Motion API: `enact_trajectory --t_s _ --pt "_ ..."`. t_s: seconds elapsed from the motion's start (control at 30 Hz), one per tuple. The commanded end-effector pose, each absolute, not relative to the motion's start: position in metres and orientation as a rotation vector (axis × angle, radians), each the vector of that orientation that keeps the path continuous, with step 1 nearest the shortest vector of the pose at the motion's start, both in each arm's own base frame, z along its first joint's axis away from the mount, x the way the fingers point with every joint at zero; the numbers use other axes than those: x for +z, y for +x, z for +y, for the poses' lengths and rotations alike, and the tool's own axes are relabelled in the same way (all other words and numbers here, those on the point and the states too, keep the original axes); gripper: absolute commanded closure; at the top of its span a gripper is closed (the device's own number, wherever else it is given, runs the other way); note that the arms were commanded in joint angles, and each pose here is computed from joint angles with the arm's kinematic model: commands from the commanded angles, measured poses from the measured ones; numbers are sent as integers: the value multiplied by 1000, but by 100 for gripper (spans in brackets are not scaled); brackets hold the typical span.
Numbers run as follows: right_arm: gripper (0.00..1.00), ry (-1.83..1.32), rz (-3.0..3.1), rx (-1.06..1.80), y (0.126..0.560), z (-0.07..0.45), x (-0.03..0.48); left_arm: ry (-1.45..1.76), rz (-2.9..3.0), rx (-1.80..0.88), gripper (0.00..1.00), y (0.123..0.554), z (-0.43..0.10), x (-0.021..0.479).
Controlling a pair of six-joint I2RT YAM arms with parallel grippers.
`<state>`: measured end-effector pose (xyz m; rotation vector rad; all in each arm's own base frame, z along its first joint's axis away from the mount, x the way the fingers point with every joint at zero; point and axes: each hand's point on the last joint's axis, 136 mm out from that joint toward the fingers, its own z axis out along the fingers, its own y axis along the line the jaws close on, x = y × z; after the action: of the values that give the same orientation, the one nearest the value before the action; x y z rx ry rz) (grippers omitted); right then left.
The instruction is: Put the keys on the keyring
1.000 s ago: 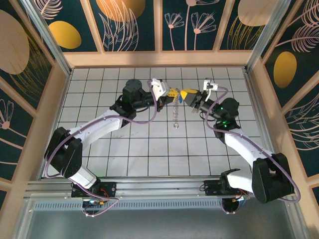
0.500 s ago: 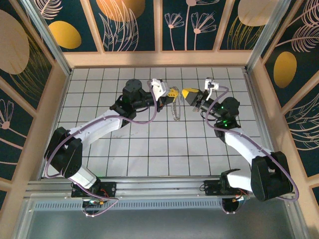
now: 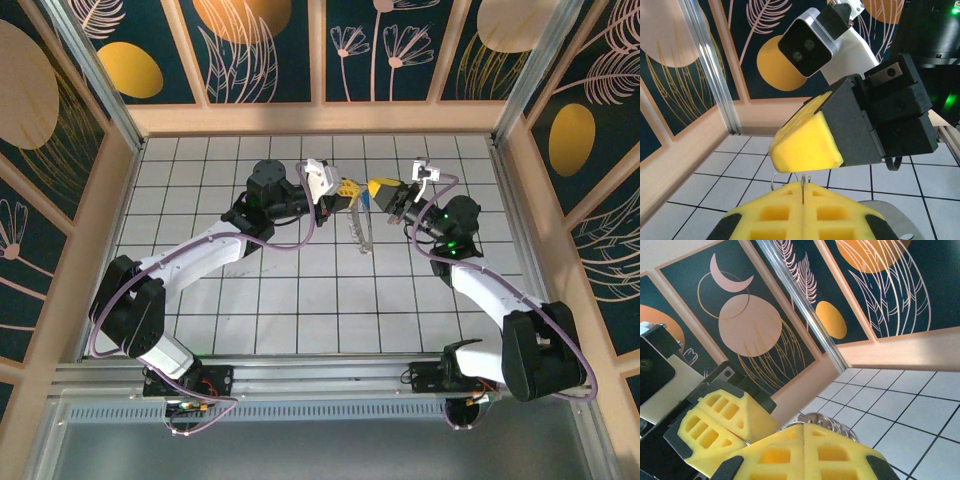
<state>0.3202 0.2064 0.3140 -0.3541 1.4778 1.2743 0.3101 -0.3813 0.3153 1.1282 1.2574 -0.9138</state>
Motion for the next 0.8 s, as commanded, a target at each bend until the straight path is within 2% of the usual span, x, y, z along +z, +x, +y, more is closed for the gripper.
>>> enact_trajectory --t_s 0.0,0.5,0.77 --pt "100 -371 1437 1255 318 203 319 1114 1149 -918 100 301 -380 347" --pt "100 -330 1445 1192 318 186 324 1071 1183 -877 100 308 -374 341" --pt "100 -259 1574 1185 320 184 278 1046 1209 -842 100 308 -366 334"
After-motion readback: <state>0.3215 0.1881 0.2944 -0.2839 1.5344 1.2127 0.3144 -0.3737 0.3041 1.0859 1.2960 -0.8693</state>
